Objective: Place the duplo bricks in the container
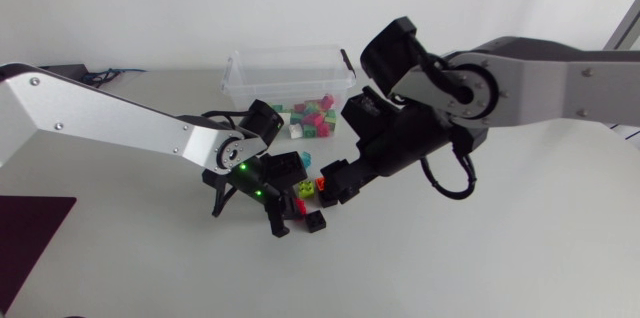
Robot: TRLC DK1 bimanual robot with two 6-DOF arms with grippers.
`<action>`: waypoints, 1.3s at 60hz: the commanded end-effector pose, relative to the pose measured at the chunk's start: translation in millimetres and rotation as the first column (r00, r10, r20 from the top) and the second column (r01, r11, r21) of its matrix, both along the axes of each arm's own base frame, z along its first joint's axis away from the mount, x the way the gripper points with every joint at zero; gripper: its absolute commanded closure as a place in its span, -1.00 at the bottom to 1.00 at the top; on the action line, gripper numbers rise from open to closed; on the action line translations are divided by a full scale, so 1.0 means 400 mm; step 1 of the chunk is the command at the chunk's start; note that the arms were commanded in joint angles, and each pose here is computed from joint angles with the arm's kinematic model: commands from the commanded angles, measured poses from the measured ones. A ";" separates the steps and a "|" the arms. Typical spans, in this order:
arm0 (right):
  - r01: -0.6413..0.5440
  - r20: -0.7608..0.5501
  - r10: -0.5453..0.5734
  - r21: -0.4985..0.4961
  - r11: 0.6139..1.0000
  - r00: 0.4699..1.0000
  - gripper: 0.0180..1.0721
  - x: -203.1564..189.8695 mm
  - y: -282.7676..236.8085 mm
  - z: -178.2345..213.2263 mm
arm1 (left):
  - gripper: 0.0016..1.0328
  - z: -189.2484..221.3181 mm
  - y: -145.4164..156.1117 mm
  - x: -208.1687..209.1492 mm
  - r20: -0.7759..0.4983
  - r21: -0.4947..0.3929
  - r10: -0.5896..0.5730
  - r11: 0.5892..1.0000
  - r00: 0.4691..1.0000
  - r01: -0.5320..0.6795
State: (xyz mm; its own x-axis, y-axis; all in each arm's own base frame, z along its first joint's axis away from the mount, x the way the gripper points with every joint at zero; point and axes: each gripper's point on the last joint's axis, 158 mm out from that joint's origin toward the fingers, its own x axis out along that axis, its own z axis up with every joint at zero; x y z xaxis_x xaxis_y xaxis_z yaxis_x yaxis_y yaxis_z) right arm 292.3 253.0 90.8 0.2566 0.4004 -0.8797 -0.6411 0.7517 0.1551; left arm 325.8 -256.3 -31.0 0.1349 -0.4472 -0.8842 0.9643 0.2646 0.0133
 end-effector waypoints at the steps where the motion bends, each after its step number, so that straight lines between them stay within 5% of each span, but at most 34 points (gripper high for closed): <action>1: 0.025 -0.081 -0.028 -0.039 0.999 0.996 -0.90 -0.014 -0.009 -0.050 | 0.62 0.016 0.031 -0.002 -0.018 -0.001 0.031 1.000 0.999 -0.031; 43: -0.079 -0.305 0.005 -0.231 0.970 0.952 -0.90 -0.057 0.095 -0.228 | 0.62 0.272 0.145 0.095 0.088 -0.206 0.281 0.944 0.956 -0.258; 68: -0.040 -0.326 -0.076 -0.334 0.942 0.942 -0.72 -0.013 0.090 -0.304 | 0.62 0.430 0.199 0.227 0.151 -0.373 0.477 0.839 0.866 -0.397; 78: -0.022 -0.320 -0.095 -0.345 0.938 0.943 -0.48 0.002 0.089 -0.315 | 0.62 0.475 0.202 0.261 0.163 -0.424 0.516 0.806 0.841 -0.413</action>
